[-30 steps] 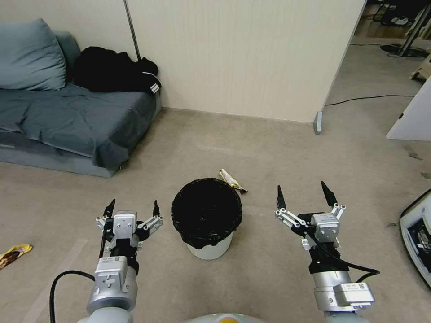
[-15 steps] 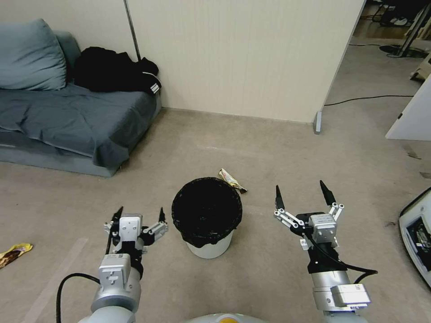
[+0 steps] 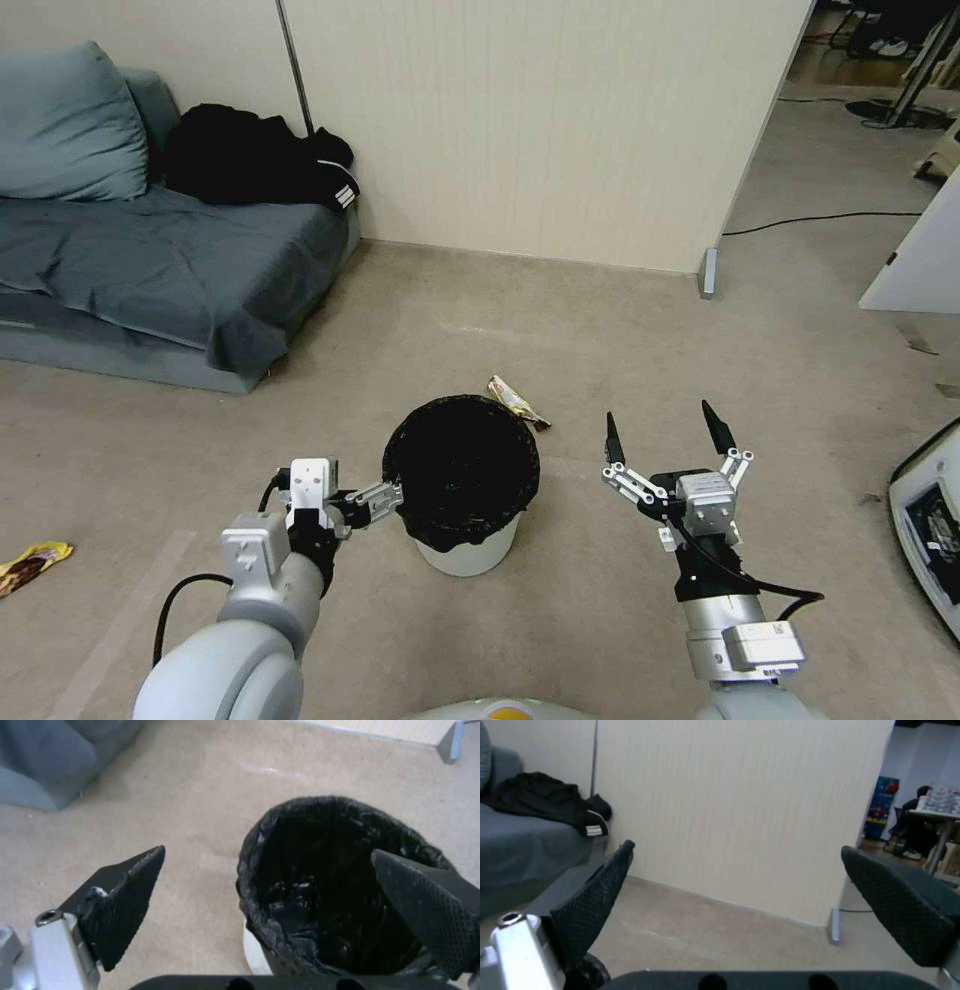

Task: Pick up the trash bin, then pick up the garbage from the floor and place it into the trash bin.

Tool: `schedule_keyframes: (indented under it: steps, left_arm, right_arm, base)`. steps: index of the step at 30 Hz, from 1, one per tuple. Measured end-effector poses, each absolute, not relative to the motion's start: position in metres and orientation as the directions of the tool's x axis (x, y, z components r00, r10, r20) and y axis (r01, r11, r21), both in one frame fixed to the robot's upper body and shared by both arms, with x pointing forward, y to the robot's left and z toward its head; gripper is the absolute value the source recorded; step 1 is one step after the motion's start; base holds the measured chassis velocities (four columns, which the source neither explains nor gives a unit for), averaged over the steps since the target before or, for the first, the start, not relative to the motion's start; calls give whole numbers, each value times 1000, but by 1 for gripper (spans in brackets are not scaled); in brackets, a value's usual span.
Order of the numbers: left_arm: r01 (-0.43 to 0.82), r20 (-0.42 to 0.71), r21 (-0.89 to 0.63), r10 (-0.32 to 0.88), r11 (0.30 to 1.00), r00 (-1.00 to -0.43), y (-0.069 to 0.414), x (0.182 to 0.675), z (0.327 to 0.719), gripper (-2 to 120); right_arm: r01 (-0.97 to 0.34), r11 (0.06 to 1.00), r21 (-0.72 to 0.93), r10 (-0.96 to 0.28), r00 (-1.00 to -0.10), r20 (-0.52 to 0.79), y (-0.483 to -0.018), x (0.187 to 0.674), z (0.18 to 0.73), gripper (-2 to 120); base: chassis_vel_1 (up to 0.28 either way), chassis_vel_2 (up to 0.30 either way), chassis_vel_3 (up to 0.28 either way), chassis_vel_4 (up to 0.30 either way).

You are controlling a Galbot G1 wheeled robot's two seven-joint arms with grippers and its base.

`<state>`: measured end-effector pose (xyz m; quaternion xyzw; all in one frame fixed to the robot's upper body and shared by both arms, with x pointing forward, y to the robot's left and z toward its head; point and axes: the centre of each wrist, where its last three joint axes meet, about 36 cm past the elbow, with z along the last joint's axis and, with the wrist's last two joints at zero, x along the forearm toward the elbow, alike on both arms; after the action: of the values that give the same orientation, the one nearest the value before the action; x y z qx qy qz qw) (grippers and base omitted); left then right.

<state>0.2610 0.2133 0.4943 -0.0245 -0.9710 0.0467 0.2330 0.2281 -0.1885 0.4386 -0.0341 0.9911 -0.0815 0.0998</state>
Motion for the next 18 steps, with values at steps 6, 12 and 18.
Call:
schedule_keyframes:
  steps: [6,12,18]
  left_arm:
    - [4,478,-106,55,994,-877,213,275,476,100]
    - [-13,504,-95,36,995,-863,216,288,457,100]
    - [-29,548,-106,34,994,-836,218,308,426,99]
  right_arm:
    - [-69,984,-164,-100,-977,-186,-186,229,436,100]
    - [-79,983,-168,-111,-976,-185,-186,230,435,100]
    - [-96,981,-171,-128,-974,-189,-187,233,436,100]
  base:
    - [0,0,0,0]
    - [0,0,0,0]
    - [0,0,0,0]
